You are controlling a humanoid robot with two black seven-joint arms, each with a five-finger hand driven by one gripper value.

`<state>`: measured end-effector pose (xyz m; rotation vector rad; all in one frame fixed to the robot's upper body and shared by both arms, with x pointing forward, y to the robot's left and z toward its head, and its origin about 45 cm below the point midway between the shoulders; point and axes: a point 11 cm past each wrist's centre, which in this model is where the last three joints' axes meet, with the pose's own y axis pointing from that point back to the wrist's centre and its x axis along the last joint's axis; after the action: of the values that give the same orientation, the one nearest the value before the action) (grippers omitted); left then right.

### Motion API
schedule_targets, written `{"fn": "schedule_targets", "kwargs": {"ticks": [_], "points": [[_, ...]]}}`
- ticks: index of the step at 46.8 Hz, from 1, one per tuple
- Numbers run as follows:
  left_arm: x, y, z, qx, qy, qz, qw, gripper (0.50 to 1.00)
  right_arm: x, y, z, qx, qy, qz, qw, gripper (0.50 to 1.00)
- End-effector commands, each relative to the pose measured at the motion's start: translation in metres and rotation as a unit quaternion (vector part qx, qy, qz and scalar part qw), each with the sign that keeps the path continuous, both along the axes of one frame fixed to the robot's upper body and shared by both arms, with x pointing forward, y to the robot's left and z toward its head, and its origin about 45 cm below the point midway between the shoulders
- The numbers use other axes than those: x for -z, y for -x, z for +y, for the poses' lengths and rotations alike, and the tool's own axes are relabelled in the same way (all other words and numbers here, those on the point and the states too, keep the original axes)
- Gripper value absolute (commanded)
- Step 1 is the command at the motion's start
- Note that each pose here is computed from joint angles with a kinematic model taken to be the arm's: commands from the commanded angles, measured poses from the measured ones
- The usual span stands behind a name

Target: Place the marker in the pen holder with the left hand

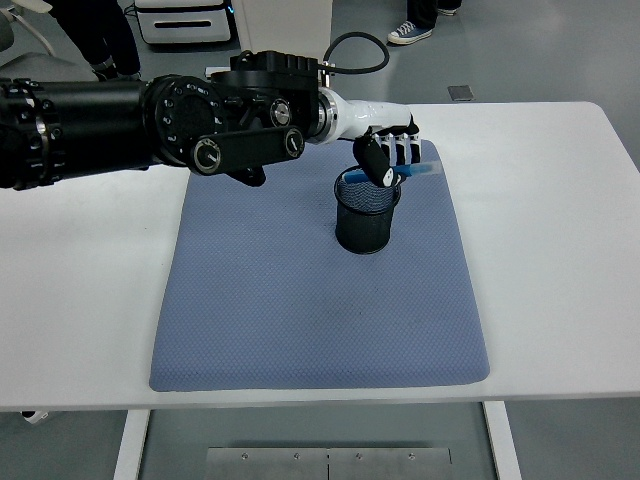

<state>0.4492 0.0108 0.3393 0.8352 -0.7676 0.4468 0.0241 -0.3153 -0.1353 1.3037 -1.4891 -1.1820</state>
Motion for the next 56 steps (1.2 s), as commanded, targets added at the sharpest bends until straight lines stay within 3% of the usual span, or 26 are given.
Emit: {"fn": "schedule_targets", "kwargs": {"ticks": [1,5,9,17,27,33,37,43,51,56], "points": [[0.003,0.0,0.0,-0.004,0.008,0.007,1.0,0.5,0.0,0.0,0.0,0.0,0.0,0.0,1.0,1.0],[0.002,0.0,0.0,-0.007,0.012,0.007,1.0,0.516,0.0,0.0,0.0,0.0,0.0,0.0,1.0,1.0],[0.004,0.0,0.001,-0.009,0.014,0.008,1.0,0.674,0.0,0.0,0.0,0.0,0.0,0.0,1.0,1.0],[0.004,0.0,0.001,-0.01,0.016,0.008,1.0,0.844,0.0,0.0,0.0,0.0,0.0,0.0,1.0,1.0],[0.002,0.0,-0.002,-0.01,0.026,0.011,1.0,0.912,0.0,0.0,0.0,0.0,0.0,-0.001,1.0,1.0],[-0.011,-0.001,-0.009,-0.018,0.057,0.018,0.998,1.0,0.0,0.0,0.0,0.0,0.0,0.0,1.0,1.0],[-0.021,-0.008,-0.007,-0.034,0.086,0.021,0.995,1.0,0.0,0.0,0.0,0.0,0.0,0.0,1.0,1.0],[-0.032,-0.023,0.021,-0.073,0.123,0.027,0.989,1.0,0.0,0.0,0.0,0.0,0.0,0.0,1.0,1.0],[-0.041,-0.06,0.092,-0.156,0.209,0.016,0.965,1.0,0.0,0.0,0.0,0.0,0.0,0.0,1.0,1.0],[-0.038,-0.075,0.137,-0.197,0.262,0.006,0.945,1.0,0.0,0.0,0.0,0.0,0.0,-0.001,1.0,1.0]]}}
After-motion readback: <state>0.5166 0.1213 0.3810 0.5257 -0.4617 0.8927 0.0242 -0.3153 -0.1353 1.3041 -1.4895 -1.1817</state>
